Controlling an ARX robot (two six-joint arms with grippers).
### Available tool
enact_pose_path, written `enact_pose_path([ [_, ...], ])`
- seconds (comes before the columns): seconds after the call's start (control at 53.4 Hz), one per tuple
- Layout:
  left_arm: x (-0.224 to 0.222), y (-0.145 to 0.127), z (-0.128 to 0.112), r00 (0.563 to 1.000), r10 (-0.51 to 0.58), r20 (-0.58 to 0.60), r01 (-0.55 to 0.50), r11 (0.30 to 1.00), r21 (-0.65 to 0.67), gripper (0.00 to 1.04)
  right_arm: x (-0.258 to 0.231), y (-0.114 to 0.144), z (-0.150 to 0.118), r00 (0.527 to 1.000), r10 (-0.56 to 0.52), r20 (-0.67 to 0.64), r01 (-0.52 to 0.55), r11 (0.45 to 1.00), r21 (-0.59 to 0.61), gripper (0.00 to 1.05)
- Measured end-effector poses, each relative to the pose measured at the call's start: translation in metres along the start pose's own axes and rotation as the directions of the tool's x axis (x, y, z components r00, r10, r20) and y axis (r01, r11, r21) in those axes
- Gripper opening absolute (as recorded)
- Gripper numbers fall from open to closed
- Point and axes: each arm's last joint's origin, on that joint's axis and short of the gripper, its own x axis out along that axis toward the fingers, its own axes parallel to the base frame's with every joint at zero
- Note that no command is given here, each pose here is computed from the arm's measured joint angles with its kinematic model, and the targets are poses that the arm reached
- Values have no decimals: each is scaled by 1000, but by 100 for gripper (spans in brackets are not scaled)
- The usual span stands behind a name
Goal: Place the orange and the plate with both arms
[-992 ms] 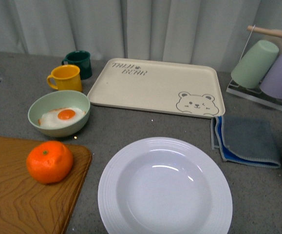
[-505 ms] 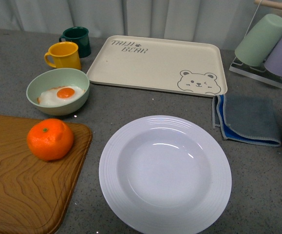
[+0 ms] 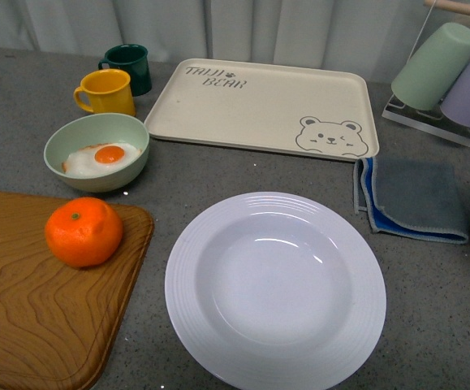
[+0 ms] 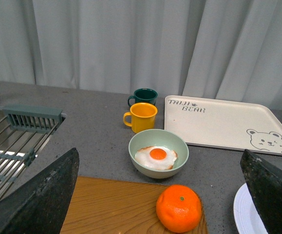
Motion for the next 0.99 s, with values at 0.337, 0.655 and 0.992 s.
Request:
enact_pose_path([
  [0.337,0,0,0,1000,0,0,0,1000,0,98,0,0,0,1000,0,0,0,1000,0,95],
  [0.655,0,0,0,1000,0,0,0,1000,0,98,0,0,0,1000,0,0,0,1000,0,95],
  [0.992,2,1,-4,994,47,-103,-53,997,-58,98,0,0,0,1000,0,0,0,1000,0,95],
])
